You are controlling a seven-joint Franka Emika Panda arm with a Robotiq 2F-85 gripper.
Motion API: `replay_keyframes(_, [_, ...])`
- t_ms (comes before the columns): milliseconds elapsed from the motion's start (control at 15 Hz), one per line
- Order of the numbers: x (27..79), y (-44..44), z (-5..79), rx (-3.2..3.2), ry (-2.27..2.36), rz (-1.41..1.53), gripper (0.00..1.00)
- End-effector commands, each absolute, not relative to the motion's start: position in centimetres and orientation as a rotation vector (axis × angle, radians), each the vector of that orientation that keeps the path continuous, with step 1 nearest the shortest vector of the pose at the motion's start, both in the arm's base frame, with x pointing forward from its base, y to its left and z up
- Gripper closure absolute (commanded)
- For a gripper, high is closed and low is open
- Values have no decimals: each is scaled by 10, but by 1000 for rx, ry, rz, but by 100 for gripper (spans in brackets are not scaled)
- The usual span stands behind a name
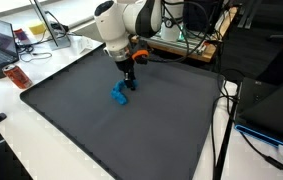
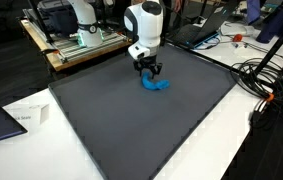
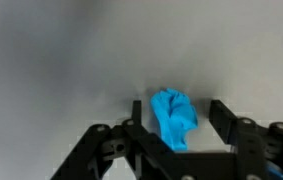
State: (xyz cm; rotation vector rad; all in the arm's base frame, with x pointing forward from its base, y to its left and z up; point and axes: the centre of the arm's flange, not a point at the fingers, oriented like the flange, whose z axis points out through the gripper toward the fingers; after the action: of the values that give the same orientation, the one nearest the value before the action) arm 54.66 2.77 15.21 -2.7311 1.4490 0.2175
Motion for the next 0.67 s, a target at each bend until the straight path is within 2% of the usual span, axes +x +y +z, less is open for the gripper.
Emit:
replay_keyframes(0, [552,28,149,-2698,1476,232,61])
replay_keyframes(333, [551,29,159,-2686,1471,251,95])
replay_keyframes(400, [550,28,162,-2688,1471,253,98])
replay_keyframes(600, [544,25,184,-2685,1457,241,98])
